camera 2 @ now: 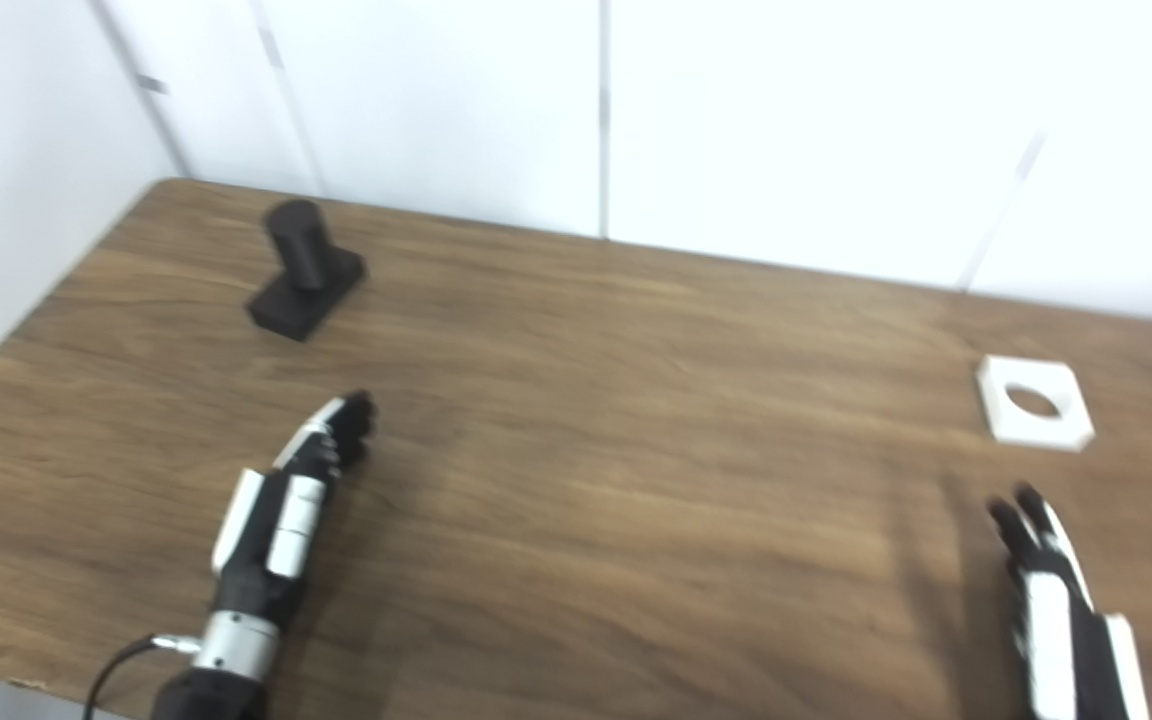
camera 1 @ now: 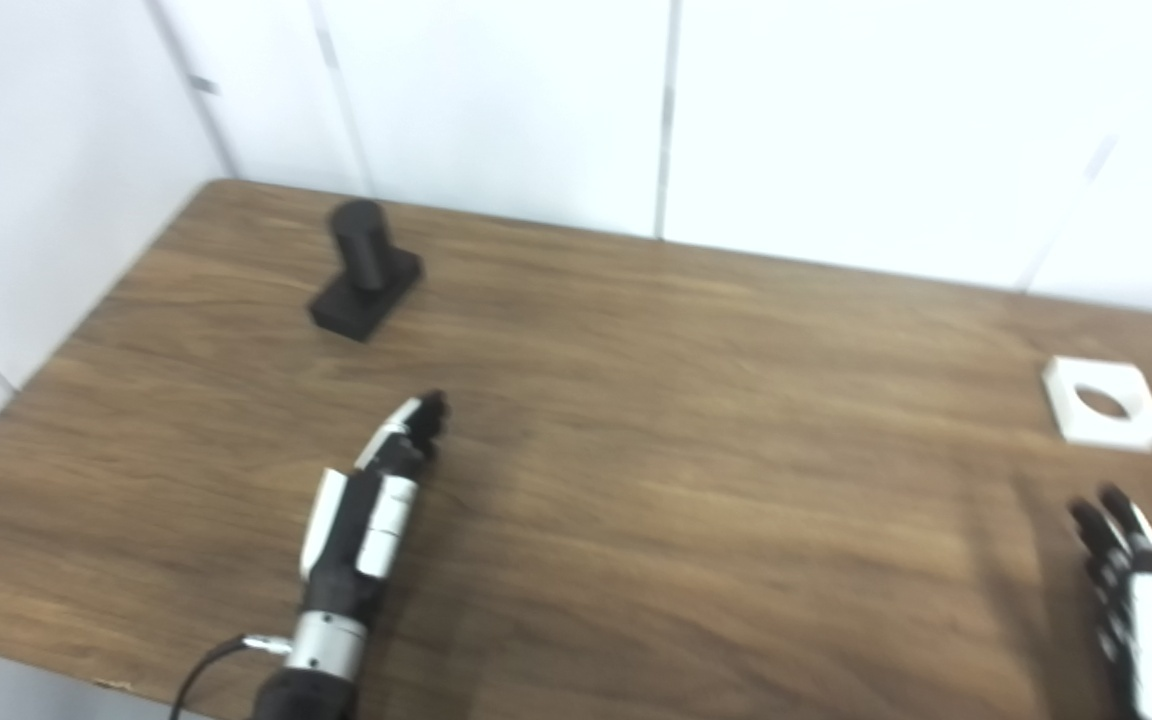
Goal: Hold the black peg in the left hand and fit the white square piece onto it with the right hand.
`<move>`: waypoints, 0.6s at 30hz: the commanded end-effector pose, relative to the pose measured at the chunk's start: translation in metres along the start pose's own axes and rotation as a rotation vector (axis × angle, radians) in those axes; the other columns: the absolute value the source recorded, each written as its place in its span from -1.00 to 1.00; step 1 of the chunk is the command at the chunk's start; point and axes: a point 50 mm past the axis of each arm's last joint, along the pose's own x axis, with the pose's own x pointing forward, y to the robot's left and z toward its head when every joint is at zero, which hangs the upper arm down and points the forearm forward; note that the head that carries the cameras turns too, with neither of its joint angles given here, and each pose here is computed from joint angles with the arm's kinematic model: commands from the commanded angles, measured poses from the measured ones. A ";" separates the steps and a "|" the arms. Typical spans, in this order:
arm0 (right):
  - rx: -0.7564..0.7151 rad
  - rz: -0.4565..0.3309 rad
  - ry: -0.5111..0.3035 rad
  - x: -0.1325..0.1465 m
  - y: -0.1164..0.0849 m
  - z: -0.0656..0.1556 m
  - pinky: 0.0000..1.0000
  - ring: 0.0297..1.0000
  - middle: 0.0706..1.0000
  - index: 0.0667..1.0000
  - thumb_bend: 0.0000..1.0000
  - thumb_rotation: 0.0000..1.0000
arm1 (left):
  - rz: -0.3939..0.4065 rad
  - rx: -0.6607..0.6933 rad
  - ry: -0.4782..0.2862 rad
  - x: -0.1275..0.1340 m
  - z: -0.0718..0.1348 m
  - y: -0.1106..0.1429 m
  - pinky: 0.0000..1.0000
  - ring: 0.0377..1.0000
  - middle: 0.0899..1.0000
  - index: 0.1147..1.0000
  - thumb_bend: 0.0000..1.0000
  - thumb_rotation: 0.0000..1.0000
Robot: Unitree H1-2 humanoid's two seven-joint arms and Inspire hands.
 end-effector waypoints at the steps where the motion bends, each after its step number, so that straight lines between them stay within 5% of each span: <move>1: 0.006 -0.002 -0.054 0.004 -0.002 0.008 1.00 0.90 0.82 0.92 -0.25 1.00 | 0.029 -0.061 -0.015 -0.004 0.000 -0.021 0.86 0.83 0.80 0.76 0.45 0.95; 7: 0.002 -0.011 -0.057 0.006 -0.001 0.008 1.00 0.89 0.80 0.89 -0.13 1.00 | 0.009 -0.048 -0.013 -0.004 -0.006 -0.029 0.87 0.87 0.84 0.83 0.42 0.99; 11: -0.014 -0.020 -0.049 0.007 -0.002 0.007 0.73 0.76 0.70 0.78 -0.08 1.00 | 0.001 -0.068 -0.017 -0.003 -0.008 -0.033 0.84 0.89 0.86 0.82 0.40 0.97; 18: -0.011 -0.023 -0.045 0.007 -0.002 0.006 0.67 0.66 0.59 0.68 -0.10 1.00 | 0.005 -0.077 -0.007 -0.005 -0.012 -0.036 0.86 0.89 0.86 0.81 0.40 0.96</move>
